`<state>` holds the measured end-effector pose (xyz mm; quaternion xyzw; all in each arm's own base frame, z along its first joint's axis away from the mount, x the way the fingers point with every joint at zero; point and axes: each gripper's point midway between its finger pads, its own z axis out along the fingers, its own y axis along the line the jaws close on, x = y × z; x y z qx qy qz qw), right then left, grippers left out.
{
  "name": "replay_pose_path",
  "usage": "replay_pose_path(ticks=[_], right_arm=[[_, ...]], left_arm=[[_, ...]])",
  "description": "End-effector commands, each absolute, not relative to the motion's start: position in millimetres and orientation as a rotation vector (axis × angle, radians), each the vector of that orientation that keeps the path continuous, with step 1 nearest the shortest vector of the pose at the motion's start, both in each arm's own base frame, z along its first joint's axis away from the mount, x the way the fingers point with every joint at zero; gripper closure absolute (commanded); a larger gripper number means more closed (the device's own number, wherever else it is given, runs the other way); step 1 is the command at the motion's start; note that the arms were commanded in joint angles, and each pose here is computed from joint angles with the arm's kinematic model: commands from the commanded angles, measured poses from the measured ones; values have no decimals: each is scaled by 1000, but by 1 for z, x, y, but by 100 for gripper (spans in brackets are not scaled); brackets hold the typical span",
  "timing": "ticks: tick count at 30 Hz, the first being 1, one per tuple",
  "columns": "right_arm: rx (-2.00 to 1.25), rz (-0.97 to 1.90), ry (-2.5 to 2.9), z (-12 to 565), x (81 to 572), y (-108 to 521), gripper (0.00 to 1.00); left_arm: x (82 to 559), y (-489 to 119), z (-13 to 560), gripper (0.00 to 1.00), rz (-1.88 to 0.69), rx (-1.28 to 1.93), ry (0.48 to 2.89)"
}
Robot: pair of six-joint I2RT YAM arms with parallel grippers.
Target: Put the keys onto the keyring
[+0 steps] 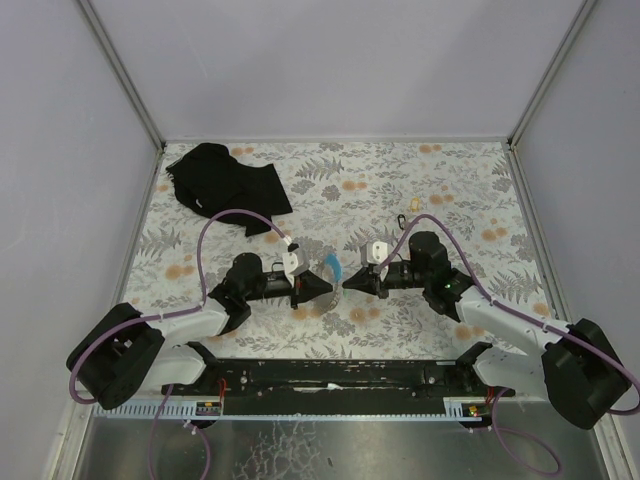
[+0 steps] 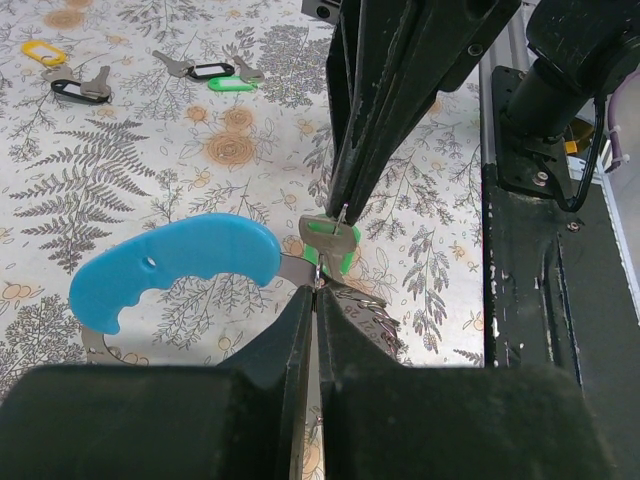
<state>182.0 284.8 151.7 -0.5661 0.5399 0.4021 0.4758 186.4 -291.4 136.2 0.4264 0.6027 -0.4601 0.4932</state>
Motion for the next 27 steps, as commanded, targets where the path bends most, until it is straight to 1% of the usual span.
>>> replay_pose_path(ticks=[1,27], right_arm=[[-1381,948,1258,167,190,291,100],[-1400,997,1234,169,183,294,100]], left_arm=[[190,-295,152,100,-1122,1051,1393],[190,-298,153,100,-1143,1046,1393]])
